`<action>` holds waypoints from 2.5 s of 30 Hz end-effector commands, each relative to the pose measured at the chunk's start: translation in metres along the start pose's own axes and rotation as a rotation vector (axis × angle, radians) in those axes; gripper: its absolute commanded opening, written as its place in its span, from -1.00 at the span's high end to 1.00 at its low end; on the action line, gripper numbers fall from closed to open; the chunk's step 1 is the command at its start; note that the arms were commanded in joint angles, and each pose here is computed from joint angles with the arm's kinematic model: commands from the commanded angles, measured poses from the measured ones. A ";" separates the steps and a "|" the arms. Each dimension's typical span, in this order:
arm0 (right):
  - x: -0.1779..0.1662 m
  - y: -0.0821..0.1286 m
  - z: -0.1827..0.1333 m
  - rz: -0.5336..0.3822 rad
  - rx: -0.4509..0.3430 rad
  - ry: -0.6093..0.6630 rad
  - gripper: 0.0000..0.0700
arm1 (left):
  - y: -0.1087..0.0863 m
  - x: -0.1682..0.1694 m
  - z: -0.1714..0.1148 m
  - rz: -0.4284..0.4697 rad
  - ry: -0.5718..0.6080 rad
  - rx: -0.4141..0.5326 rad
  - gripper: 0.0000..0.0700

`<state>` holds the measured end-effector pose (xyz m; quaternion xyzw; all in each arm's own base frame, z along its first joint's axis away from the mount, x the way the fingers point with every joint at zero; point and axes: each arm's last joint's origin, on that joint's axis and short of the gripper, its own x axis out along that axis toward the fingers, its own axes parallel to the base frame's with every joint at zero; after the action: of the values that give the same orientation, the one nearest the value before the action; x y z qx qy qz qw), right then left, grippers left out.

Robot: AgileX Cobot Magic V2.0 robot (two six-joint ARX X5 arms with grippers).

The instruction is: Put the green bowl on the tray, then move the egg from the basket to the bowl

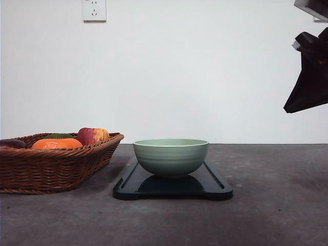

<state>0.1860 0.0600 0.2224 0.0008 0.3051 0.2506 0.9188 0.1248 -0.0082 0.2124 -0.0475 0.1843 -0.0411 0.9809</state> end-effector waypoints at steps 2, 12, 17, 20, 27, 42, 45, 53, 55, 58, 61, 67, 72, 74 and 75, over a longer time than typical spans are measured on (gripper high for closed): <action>0.001 0.000 0.001 0.004 0.005 -0.006 0.95 | 0.004 -0.008 -0.015 0.016 -0.088 -0.019 1.00; 0.001 0.000 0.001 0.004 0.005 -0.006 0.95 | 0.012 -0.009 -0.059 0.051 -0.188 -0.026 1.00; 0.001 0.001 0.001 0.004 0.005 -0.006 0.95 | 0.014 -0.006 -0.068 0.063 -0.200 -0.024 1.00; 0.001 0.001 0.001 0.004 0.005 -0.006 0.95 | 0.014 -0.006 -0.068 0.063 -0.200 -0.016 1.00; 0.001 0.000 0.001 0.004 0.004 -0.007 0.95 | 0.014 -0.005 -0.068 0.064 -0.193 -0.013 1.00; -0.001 0.000 0.002 -0.009 -0.037 -0.014 0.95 | 0.014 -0.005 -0.068 0.063 -0.193 -0.013 1.00; -0.011 0.000 0.001 -0.071 -0.075 -0.083 0.95 | 0.014 -0.005 -0.068 0.063 -0.193 -0.013 1.00; -0.038 -0.010 -0.048 -0.247 -0.072 -0.393 0.95 | 0.014 -0.005 -0.068 0.063 -0.193 -0.013 1.00; -0.042 -0.012 -0.063 -0.283 -0.054 -0.443 0.95 | 0.014 -0.005 -0.068 0.064 -0.193 -0.013 1.00; -0.047 -0.013 -0.080 -0.320 -0.045 -0.519 0.95 | 0.014 -0.005 -0.068 0.063 -0.193 -0.013 1.00; -0.050 -0.014 -0.092 -0.347 -0.053 -0.587 0.95 | 0.014 -0.005 -0.068 0.063 -0.193 -0.013 1.00; -0.052 -0.015 -0.103 -0.409 -0.027 -0.608 0.95 | 0.014 -0.005 -0.068 0.063 -0.193 -0.013 1.00; -0.055 -0.015 -0.103 -0.418 -0.032 -0.632 0.95 | 0.014 -0.005 -0.068 0.063 -0.193 -0.013 1.00; -0.055 -0.014 -0.102 -0.410 -0.021 -0.642 0.95 | 0.014 -0.005 -0.068 0.063 -0.193 -0.013 1.00; -0.056 -0.014 -0.102 -0.405 -0.015 -0.648 0.95 | 0.014 -0.005 -0.068 0.063 -0.193 -0.013 1.00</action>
<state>0.0967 0.0063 0.1684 0.0006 -0.0047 0.0516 0.9987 0.0949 0.0012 0.1568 -0.0548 0.0772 -0.0057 0.9955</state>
